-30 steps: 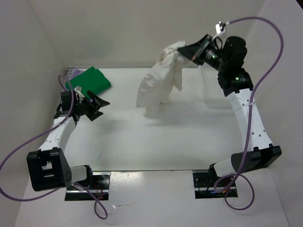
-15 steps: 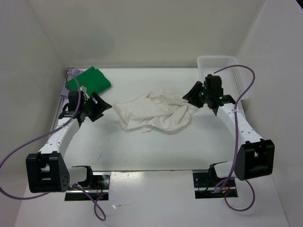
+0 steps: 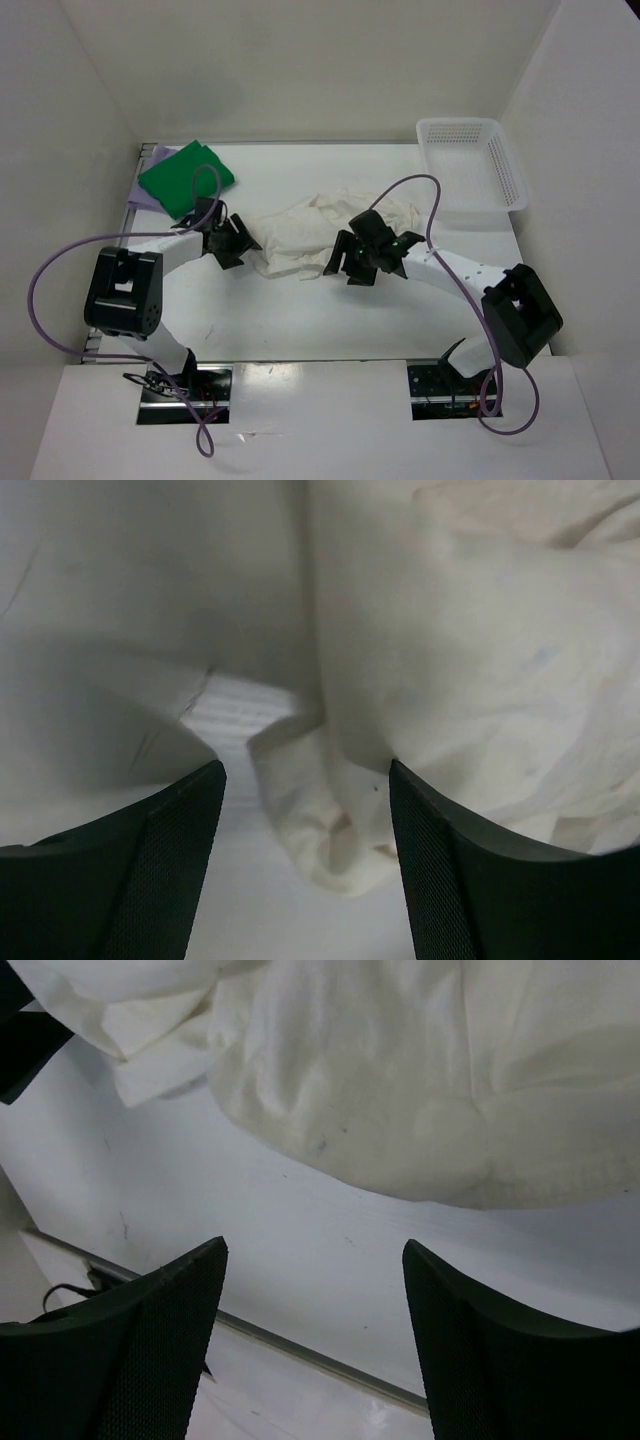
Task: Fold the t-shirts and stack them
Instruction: Move the tshirt to the center of the board, then flatten out the tshirt
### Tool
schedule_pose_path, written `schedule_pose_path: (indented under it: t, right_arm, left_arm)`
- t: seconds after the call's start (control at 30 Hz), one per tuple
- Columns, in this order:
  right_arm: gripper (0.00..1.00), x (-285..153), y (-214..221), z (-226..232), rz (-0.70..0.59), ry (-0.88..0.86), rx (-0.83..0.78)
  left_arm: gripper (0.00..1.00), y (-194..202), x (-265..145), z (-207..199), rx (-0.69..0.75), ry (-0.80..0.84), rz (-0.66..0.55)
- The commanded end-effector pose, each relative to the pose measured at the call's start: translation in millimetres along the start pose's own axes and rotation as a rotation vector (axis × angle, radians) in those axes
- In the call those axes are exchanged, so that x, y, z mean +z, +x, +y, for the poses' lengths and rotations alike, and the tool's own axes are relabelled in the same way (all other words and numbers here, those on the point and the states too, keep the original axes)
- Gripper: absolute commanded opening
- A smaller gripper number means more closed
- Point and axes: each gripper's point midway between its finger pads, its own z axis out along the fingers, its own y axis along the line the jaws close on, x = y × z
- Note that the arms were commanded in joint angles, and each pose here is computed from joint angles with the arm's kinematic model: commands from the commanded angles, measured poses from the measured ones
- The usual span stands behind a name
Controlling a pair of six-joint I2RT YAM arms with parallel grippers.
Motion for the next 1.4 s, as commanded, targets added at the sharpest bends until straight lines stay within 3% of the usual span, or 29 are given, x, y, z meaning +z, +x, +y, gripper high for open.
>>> schedule_pose_path:
  t: [0.0,0.1,0.17,0.2,0.4,0.47,0.6,0.63,0.7,0.77,0.83,1.0,1.1,1.13,1.2,1.27,1.33,1.37]
  right_arm:
    - [0.76,-4,-29,30,-0.105,-0.064,0.039]
    - [0.78,2,-20,9,-0.092,0.003,0.087]
    - [0.78,1,-19,1,-0.103,0.035,0.105]
    - [0.78,4,-16,-10,-0.106,0.073,0.122]
    - [0.74,12,-37,-52,-0.146,0.119,0.225]
    - [0.67,21,-40,-57,-0.134,0.144,0.209]
    - [0.15,21,-47,-60,-0.133,0.174,0.181]
    - [0.09,11,-53,-57,-0.172,0.169,0.178]
    - [0.01,-6,-54,-74,-0.19,0.222,0.19]
    - [0.0,-31,-58,-85,-0.236,0.221,0.225]
    - [0.0,-49,-55,-125,-0.248,0.279,0.298]
    - [0.0,-77,-65,-140,-0.348,0.269,0.393]
    - [0.08,-78,-70,-155,-0.358,0.301,0.442]
    - [0.29,-78,-72,-161,-0.375,0.31,0.464]
    - [0.51,-87,-84,-163,-0.42,0.287,0.477]
    - [0.66,-98,-100,-155,-0.467,0.257,0.462]
    - [0.66,-98,-96,-148,-0.443,0.239,0.45]
    - [0.66,-95,-87,-138,-0.412,0.219,0.419]
  left_arm:
    - [0.74,-20,17,-19,0.016,0.026,-0.054]
    - [0.7,-19,30,-22,0.011,0.03,-0.035]
    - [0.63,-24,33,-35,0.015,0.059,-0.039]
    - [0.54,-27,32,-38,0.017,0.066,-0.046]
    - [0.37,-37,29,-55,0.015,0.095,-0.078]
    - [0.31,-47,22,-64,0.021,0.109,-0.105]
    - [0.25,-67,-1,-78,0.057,0.125,-0.166]
    - [0.23,-81,-8,-77,0.04,0.131,-0.196]
    - [0.2,-100,-24,-79,0.034,0.143,-0.241]
    - [0.19,-113,-39,-74,0.039,0.133,-0.268]
    - [0.19,-137,-68,-76,0.045,0.145,-0.331]
    - [0.19,-156,-118,-78,0.07,0.14,-0.418]
    - [0.26,-133,-105,-62,0.073,0.128,-0.351]
    - [0.3,-128,-98,-56,0.069,0.118,-0.338]
    - [0.4,-105,-70,-34,0.056,0.068,-0.261]
    - [0.57,-90,-57,-29,0.062,0.049,-0.216]
    - [0.7,-73,-45,-23,0.071,0.034,-0.175]
    - [0.95,-72,-47,-22,0.073,0.039,-0.182]
